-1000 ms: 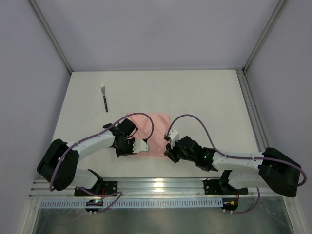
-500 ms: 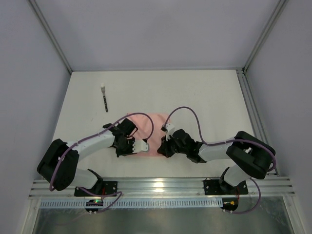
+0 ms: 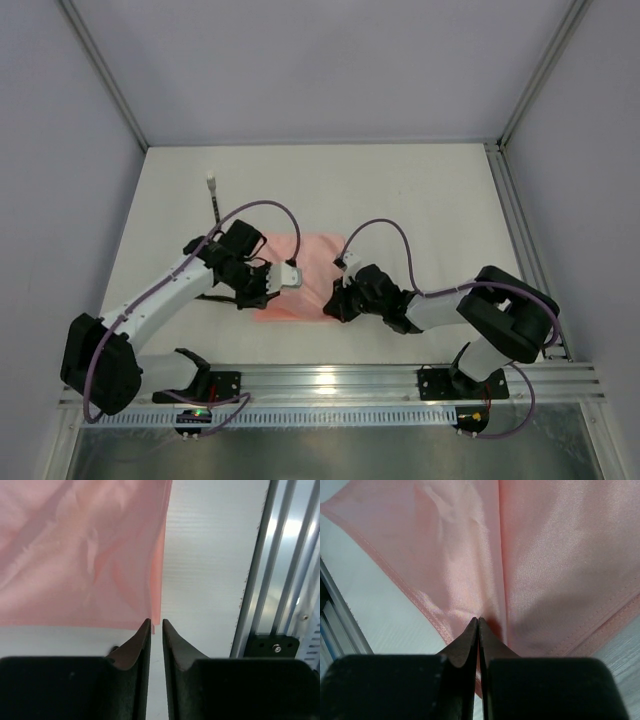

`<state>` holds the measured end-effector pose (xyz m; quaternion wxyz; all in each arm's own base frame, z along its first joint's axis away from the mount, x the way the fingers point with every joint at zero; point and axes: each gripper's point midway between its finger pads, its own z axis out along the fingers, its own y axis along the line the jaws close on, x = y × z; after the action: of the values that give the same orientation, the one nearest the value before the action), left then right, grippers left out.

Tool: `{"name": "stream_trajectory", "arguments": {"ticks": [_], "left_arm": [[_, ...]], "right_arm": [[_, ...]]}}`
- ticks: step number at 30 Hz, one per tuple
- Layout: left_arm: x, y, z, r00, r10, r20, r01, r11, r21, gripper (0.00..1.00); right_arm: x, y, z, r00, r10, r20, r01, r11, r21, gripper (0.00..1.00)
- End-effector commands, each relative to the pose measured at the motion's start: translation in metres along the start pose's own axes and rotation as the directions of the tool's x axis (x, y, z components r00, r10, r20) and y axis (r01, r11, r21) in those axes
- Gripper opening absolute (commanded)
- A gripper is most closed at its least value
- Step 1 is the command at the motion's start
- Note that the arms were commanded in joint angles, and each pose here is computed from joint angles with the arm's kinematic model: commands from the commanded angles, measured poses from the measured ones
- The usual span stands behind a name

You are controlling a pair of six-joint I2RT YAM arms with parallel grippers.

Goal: Fold the napkin into a case and place the utensils inside
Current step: Smooth out the upper triangle-folded napkin at the center of the board.

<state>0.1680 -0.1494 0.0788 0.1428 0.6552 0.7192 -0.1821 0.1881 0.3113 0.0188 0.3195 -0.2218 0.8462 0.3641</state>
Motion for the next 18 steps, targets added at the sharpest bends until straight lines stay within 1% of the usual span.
{"name": "stream_trajectory", "arguments": {"ticks": [1,5,6,7,8,9,10,11,12,13,14,15,17,18], "left_arm": [[-0.042,-0.022,-0.029,0.975,-0.034,0.219,0.011,0.994,0.105,0.17],[-0.047,-0.013,-0.038,0.967,-0.066,0.247,0.030,0.989,0.146,0.20],[-0.046,-0.009,-0.033,0.967,-0.093,0.237,0.053,0.984,0.172,0.20],[-0.043,-0.001,-0.031,0.966,-0.115,0.232,0.076,0.983,0.168,0.20],[-0.045,0.018,-0.028,0.966,-0.104,0.235,0.078,0.990,0.115,0.22],[-0.045,0.032,-0.020,0.956,-0.198,0.216,0.180,0.979,0.098,0.23],[-0.048,0.049,-0.015,0.948,-0.229,0.223,0.224,0.973,0.048,0.23],[-0.051,0.086,-0.013,0.945,-0.212,0.250,0.242,0.966,-0.094,0.22],[-0.053,0.099,-0.011,0.923,-0.274,0.269,0.317,0.940,-0.131,0.20],[-0.051,0.113,-0.003,0.919,-0.294,0.262,0.342,0.926,-0.160,0.19],[-0.049,0.132,-0.002,0.914,-0.304,0.268,0.367,0.901,-0.229,0.16],[-0.051,0.145,-0.004,0.911,-0.311,0.272,0.382,0.886,-0.264,0.15],[-0.043,0.161,0.006,0.905,-0.346,0.245,0.410,0.862,-0.299,0.13],[-0.046,0.170,0.006,0.904,-0.343,0.255,0.413,0.855,-0.315,0.12]], "right_arm": [[0.005,-0.004,0.004,1.000,0.006,-0.017,-0.006,1.000,0.013,0.04],[0.005,-0.003,0.006,1.000,0.006,-0.021,-0.006,1.000,0.008,0.04],[0.003,-0.002,0.007,1.000,0.006,-0.019,-0.006,1.000,0.007,0.04],[0.003,-0.003,0.007,1.000,0.004,-0.017,-0.004,1.000,0.010,0.04],[0.003,-0.003,0.007,1.000,0.005,-0.018,-0.005,1.000,0.011,0.04],[0.003,-0.003,0.007,1.000,0.004,-0.015,-0.004,1.000,0.010,0.04],[0.002,-0.002,0.007,1.000,0.004,-0.015,-0.004,1.000,0.008,0.04],[0.001,-0.002,0.007,1.000,0.004,-0.013,-0.004,1.000,0.005,0.04],[0.000,-0.002,0.008,1.000,0.003,-0.010,-0.003,1.000,0.004,0.04],[0.000,-0.001,0.008,1.000,0.002,-0.009,-0.002,1.000,0.002,0.04],[0.000,-0.001,0.008,1.000,0.002,-0.009,-0.002,1.000,0.002,0.04],[0.000,-0.001,0.008,1.000,0.002,-0.008,-0.002,1.000,0.001,0.04],[0.000,0.000,0.008,1.000,0.003,-0.007,-0.003,1.000,-0.001,0.04],[0.000,0.000,0.008,1.000,0.003,-0.007,-0.003,1.000,-0.004,0.04]]}}
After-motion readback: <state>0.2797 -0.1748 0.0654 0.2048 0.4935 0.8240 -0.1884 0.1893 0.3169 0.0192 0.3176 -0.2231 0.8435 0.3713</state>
